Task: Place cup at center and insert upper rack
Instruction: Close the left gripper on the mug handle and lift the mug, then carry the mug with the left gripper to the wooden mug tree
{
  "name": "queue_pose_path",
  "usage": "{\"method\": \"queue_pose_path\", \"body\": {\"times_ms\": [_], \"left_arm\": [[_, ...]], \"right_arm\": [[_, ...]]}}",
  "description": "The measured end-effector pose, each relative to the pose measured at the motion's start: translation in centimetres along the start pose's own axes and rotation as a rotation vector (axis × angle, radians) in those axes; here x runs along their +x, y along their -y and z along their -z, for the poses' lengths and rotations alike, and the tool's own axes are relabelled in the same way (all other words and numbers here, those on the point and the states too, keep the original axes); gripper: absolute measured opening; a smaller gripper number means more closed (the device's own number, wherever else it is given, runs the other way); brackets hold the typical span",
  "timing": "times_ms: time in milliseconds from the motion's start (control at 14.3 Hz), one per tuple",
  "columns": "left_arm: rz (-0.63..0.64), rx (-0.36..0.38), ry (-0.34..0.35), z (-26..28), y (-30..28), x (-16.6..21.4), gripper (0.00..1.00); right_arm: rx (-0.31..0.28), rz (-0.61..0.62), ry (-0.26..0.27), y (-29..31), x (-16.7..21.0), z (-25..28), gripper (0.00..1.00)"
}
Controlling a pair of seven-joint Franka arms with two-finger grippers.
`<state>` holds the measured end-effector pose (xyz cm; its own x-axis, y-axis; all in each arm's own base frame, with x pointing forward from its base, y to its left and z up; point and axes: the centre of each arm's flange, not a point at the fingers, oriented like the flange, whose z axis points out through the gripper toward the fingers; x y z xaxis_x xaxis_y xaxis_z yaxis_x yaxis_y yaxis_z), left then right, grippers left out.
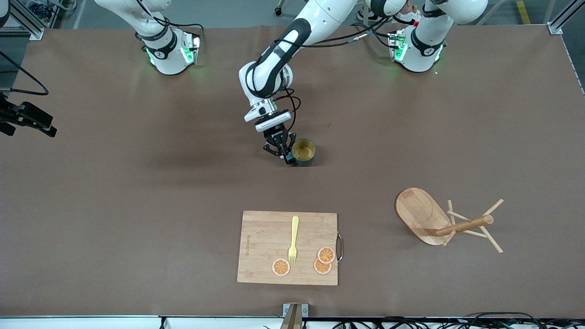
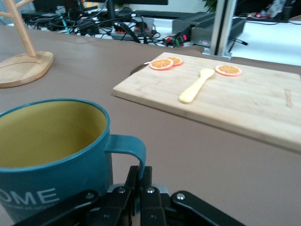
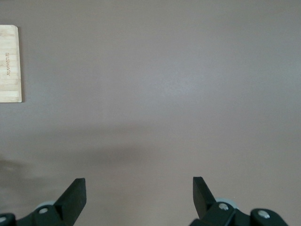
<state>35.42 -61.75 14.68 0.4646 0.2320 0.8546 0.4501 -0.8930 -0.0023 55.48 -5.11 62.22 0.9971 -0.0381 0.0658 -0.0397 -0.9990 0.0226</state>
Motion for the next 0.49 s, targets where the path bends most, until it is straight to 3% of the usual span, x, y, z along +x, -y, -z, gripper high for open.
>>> {"method": "queue_pose_path", "body": {"times_ms": [209, 488], "left_arm": [[0.024, 0.065, 0.157, 0.9, -1.1, 8.5, 0.05], [0.106, 0.099, 0.368, 0.9, -0.2, 22.0, 0.05]], "right_arm": [[0.0, 0.0, 0.0, 0.0, 0.0, 0.0, 1.0], [0.0, 0.0, -0.001, 0.0, 0.0, 0.0, 1.0]]}}
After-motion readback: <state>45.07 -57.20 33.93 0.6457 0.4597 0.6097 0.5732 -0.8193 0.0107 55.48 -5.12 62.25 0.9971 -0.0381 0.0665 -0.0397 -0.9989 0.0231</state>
